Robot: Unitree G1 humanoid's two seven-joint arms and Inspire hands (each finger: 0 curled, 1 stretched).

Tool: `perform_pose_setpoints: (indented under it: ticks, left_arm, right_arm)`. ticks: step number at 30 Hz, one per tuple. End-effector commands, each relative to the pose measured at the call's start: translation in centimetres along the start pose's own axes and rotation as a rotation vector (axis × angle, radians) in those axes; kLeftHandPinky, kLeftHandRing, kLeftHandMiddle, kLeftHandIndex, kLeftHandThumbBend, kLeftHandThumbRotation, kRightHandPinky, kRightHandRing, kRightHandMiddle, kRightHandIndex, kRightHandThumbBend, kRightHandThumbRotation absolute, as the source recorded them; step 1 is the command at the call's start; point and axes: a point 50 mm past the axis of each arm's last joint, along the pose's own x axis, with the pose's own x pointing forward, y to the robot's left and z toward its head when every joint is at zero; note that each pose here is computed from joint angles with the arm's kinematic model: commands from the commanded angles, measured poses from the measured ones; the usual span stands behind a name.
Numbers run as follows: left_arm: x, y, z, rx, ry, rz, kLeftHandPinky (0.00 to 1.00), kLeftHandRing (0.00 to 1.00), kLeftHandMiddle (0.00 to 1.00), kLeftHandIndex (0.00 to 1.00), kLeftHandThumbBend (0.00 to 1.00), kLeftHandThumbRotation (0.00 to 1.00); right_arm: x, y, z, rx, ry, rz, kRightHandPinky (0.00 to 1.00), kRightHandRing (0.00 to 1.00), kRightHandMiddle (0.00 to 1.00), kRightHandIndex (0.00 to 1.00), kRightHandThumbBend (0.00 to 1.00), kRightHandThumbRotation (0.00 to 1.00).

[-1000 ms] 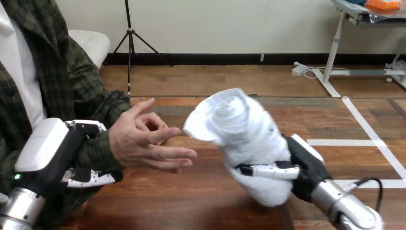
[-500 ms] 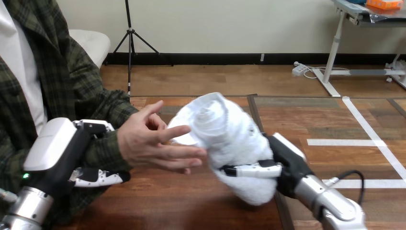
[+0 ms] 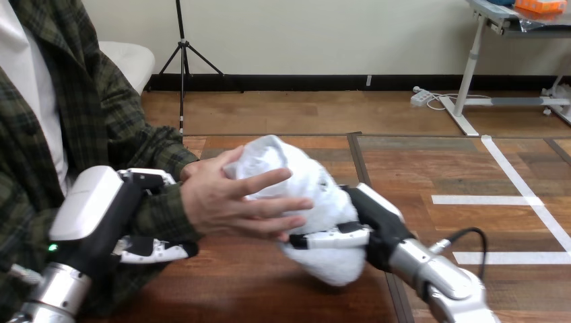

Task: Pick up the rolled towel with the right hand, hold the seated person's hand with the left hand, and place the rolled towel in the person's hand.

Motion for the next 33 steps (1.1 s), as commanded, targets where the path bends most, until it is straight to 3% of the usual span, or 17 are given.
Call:
perform_pose_setpoints:
  ticks: [1, 33]
  left_arm:
    - [2.3, -0.1, 3.6, -0.106, -0.155, 0.098, 0.24, 0.28, 0.36, 0.37, 0.88, 0.0]
    - [2.4, -1.2, 4.1, -0.132, -0.137, 0.095, 0.24, 0.28, 0.35, 0.36, 0.88, 0.0]
  right_arm:
    - [3.9, 0.5, 7.4, -0.107, -0.258, 0.035, 0.07, 0.11, 0.18, 0.2, 0.7, 0.0]
    - [6.0, 4.0, 10.0, -0.202, -0.311, 0.077, 0.09, 0.13, 0.19, 0.2, 0.74, 0.0]
